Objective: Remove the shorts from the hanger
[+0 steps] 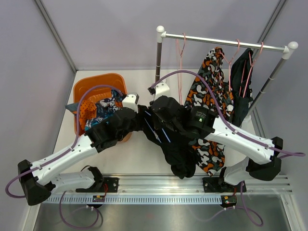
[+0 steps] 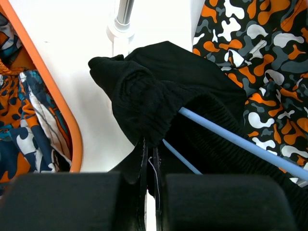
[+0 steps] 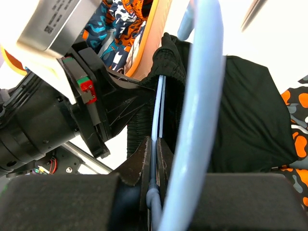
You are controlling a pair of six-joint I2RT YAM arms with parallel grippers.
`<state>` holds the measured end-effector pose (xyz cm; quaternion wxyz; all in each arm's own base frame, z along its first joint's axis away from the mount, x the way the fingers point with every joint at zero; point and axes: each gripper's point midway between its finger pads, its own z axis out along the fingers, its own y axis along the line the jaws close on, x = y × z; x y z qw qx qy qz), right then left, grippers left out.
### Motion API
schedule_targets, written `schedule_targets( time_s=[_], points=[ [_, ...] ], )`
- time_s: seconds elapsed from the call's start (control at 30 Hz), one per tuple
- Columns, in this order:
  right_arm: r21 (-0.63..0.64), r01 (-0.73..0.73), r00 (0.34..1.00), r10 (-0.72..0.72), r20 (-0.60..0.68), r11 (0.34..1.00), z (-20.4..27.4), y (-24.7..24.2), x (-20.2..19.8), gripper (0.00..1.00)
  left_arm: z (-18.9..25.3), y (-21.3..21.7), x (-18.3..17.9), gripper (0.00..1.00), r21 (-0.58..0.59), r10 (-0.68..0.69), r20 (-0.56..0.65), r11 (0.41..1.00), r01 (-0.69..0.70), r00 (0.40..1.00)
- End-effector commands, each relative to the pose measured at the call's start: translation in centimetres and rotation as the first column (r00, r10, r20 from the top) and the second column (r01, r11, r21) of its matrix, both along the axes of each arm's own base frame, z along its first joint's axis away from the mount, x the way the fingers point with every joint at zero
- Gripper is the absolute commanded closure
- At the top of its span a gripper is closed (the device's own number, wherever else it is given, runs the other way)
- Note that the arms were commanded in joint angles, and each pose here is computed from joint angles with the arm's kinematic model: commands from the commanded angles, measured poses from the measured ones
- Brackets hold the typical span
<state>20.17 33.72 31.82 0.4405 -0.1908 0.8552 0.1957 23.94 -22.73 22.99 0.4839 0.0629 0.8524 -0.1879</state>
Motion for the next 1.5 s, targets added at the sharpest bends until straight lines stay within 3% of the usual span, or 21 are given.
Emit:
schedule_targets(
  time_s=[0.0,0.17,0.33,0.53,0.83,1.0,1.2,1.47],
  points=[
    [0.110,0.003,0.999,-0.007,0.035,0.994,3.4,-0.6,-1.0,1.00,3.2,-0.7,1.2,1.00,-0.061,0.028,0.073,0.998,-0.024,0.997],
    [0.124,-0.018,0.999,0.014,0.034,0.992,3.9,-1.3,-2.2,1.00,4.7,2.1,2.9,1.00,0.015,0.149,0.115,0.988,-0.152,0.982],
    [0.136,-0.038,0.999,0.033,0.037,0.990,4.3,-1.7,-3.4,1.00,6.7,5.1,6.0,1.00,-0.009,0.271,0.109,0.962,-0.272,0.956],
    [0.151,-0.011,0.999,0.006,0.039,0.989,4.3,-3.3,-3.9,1.00,6.2,5.8,8.1,1.00,-0.024,0.299,0.084,0.954,-0.298,0.951],
    [0.212,-0.002,0.997,-0.014,0.074,0.977,6.0,-4.9,-4.0,1.00,0.4,1.6,6.7,1.00,-0.072,0.092,-0.024,0.993,-0.094,0.995],
    [0.226,-0.033,0.997,0.016,0.078,0.974,6.3,-4.2,-4.3,1.00,-1.5,1.6,6.3,1.00,-0.020,0.090,-0.047,0.996,-0.091,0.995],
    [0.231,-0.019,0.995,-0.005,0.102,0.973,6.8,-4.5,-3.9,1.00,-0.6,0.3,5.0,1.00,-0.009,0.031,-0.011,0.999,-0.031,0.999],
    [0.197,0.151,0.956,-0.193,0.220,0.969,8.9,-7.2,-0.8,1.00,3.3,-4.8,-1.4,1.00,-0.112,-0.185,0.095,0.974,0.195,0.978]
  ],
)
